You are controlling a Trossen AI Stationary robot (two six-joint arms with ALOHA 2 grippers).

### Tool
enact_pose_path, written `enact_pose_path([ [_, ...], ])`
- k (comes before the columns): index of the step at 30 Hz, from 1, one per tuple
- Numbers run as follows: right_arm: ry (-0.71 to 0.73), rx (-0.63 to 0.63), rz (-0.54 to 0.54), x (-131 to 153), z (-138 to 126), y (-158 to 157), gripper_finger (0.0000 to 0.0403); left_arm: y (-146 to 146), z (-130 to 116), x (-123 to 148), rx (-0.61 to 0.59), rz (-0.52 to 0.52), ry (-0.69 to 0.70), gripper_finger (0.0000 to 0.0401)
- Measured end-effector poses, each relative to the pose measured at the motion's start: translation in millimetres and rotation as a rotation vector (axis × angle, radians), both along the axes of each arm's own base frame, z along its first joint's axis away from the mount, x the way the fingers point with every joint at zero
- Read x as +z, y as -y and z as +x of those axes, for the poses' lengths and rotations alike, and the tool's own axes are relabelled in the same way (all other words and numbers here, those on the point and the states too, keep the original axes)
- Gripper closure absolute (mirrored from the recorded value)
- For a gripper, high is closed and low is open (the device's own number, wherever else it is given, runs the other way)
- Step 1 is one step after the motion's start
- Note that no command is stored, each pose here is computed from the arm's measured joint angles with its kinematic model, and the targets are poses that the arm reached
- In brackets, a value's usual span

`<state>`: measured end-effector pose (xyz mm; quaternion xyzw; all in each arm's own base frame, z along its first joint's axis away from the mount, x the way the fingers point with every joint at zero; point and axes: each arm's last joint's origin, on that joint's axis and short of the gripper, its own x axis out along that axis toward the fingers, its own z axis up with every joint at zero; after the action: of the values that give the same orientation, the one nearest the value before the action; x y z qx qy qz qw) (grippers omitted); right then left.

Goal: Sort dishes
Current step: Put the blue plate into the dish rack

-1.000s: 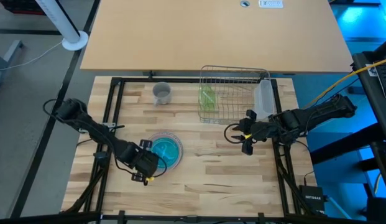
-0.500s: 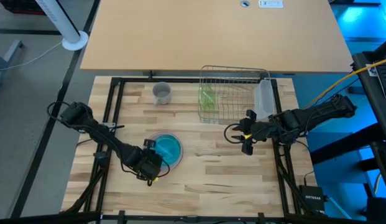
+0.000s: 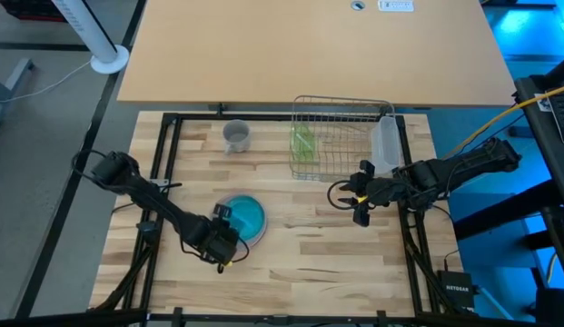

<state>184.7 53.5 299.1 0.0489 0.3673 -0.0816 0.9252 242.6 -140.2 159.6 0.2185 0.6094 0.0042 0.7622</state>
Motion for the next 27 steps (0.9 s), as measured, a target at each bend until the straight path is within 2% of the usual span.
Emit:
enact_pose_path([
  [7,0.000,0.001,0.002,0.1,0.0,-0.1,0.0239,2.7,4.5,-8.1,-0.005,0.014,0.005,0.0383],
  [9,0.000,0.002,0.002,0.1,0.0,0.0,0.0240,2.6,4.6,-8.2,0.016,0.010,0.012,0.0394],
  [16,-0.001,0.002,0.002,0.0,0.1,-0.1,0.0239,7.9,12.2,2.8,0.067,-0.035,0.048,0.0398],
  [27,-0.001,0.006,-0.004,0.1,0.0,0.0,0.0240,23.4,37.5,46.8,0.178,-0.171,0.216,0.0400],
])
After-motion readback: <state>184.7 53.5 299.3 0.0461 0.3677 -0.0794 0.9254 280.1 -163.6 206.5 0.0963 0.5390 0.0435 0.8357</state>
